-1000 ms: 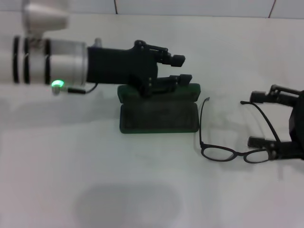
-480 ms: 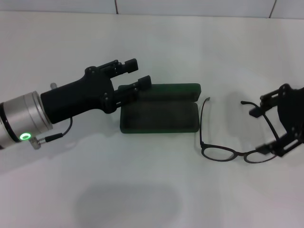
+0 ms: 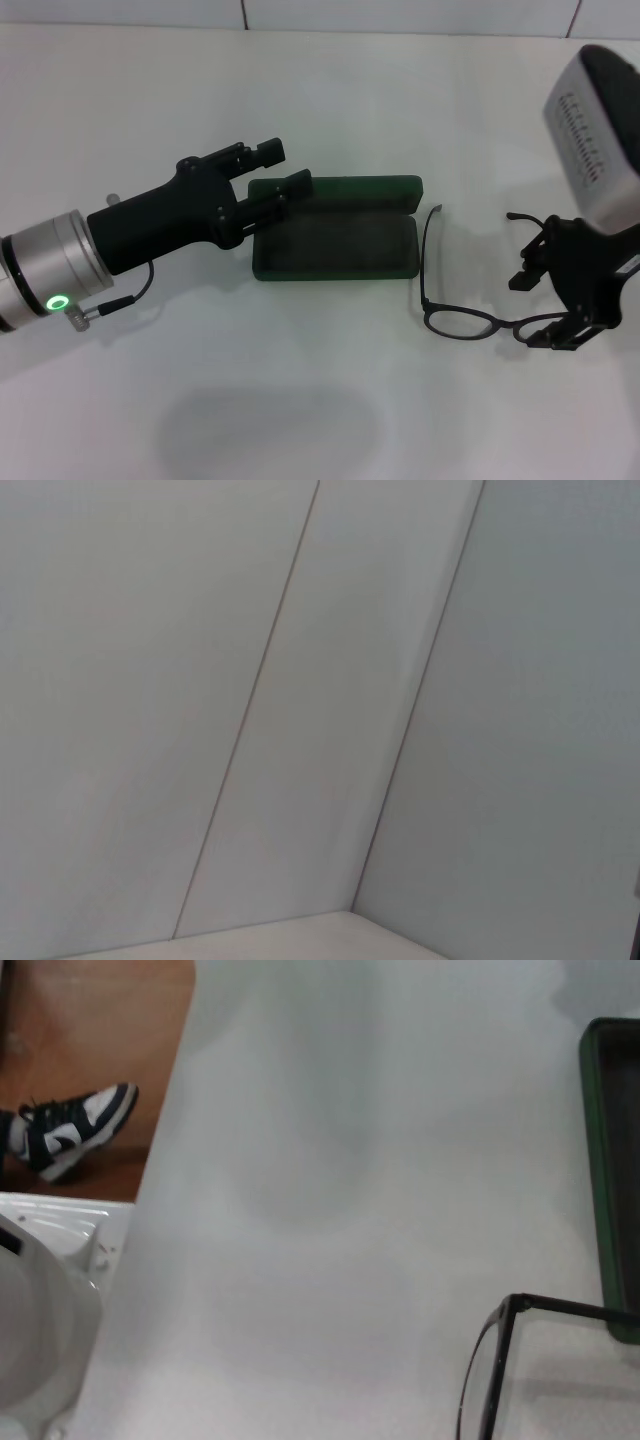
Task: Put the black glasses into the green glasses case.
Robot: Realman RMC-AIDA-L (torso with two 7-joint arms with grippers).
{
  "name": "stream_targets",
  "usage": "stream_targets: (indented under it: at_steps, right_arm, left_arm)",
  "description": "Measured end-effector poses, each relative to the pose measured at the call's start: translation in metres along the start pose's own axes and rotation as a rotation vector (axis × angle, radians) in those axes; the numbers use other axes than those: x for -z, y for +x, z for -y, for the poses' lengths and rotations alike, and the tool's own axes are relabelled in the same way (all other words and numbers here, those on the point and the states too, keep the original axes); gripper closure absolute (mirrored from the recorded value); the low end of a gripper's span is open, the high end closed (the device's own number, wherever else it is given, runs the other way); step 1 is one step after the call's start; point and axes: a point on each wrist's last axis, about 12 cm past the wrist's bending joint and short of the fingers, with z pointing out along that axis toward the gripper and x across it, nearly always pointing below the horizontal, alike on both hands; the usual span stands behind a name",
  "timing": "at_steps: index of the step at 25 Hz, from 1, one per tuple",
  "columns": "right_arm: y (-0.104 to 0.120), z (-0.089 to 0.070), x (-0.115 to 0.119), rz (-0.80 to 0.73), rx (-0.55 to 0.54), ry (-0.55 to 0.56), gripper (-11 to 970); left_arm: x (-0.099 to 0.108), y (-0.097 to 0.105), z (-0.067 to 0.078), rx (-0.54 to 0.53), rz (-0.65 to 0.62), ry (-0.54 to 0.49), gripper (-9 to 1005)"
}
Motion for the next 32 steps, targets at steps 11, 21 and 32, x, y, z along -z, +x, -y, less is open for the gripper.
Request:
stream_targets:
  at_steps: [11,21,32]
  right_arm:
    - [-0.015,-0.004,-0.037,-0.075,0.045,0.022,397]
    - [-0.018,-0.003,-0.053,-0.112,0.057,0.05,505]
    - [-0.014,-0.003,-0.049,-0.107,0.048,0.041,780]
  left_arm:
    - [0.0,0.003,0.001,0.005,-0.013,0.007,361]
    - [-0.001,0.003,0.002,0.005,-0.015,0.011,362]
    - [-0.006,0.002,0.001,0.01,-0.016,0.021,362]
